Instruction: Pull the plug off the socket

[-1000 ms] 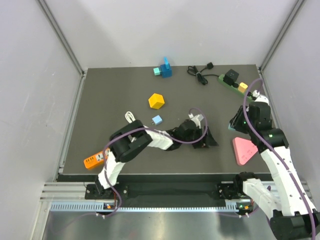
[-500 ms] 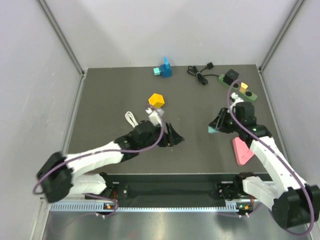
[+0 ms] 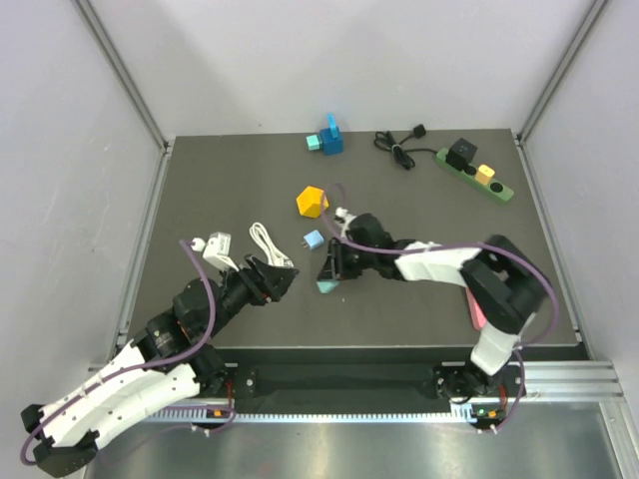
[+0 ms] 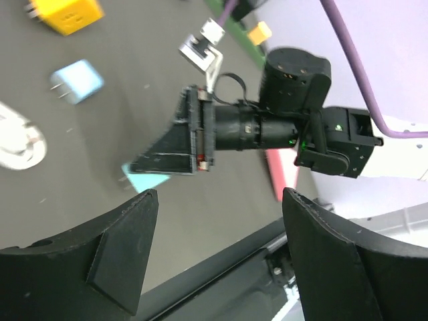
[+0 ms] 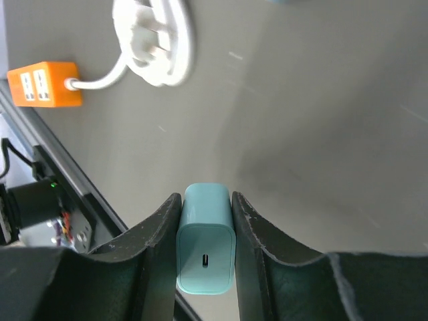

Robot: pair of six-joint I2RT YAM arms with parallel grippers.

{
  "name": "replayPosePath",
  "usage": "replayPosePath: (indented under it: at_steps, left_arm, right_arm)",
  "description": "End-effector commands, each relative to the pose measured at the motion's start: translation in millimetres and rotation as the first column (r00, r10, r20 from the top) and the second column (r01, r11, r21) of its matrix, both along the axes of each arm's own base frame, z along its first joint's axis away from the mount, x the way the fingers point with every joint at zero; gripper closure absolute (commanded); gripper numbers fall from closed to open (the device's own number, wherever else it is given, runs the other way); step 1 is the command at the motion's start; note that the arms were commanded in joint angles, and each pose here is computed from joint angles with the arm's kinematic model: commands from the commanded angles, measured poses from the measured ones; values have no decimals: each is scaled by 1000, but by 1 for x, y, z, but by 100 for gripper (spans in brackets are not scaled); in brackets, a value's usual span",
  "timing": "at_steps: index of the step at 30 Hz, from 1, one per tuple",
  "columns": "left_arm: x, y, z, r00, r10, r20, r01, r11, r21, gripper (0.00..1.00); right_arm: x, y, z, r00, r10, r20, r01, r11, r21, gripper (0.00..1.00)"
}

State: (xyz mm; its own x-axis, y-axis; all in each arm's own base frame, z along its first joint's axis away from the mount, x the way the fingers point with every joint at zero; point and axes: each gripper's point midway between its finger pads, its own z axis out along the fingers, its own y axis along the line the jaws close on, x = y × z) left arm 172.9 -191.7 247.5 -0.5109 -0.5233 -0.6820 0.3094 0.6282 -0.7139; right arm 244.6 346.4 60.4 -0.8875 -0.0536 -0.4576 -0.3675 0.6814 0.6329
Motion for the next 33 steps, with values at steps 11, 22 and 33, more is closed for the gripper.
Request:
replayPosePath:
  at_steps: [11,22,33]
  left_arm:
    - [-4,13,-28,996,38,-77,-33,997,64,21]
    - [-15,7,-29,992,-13,-126,15,1000,17,22]
    - [-21,-3,-17,987,-71,-143,77,997,32,19]
  right_arm:
    - [20,85,4,997,40,73,-46,996,73,75]
    - [25,59,-12,994,38,105,-24,992,-127,33]
    - [19,9,59,971,0,237,46,981,-190,6]
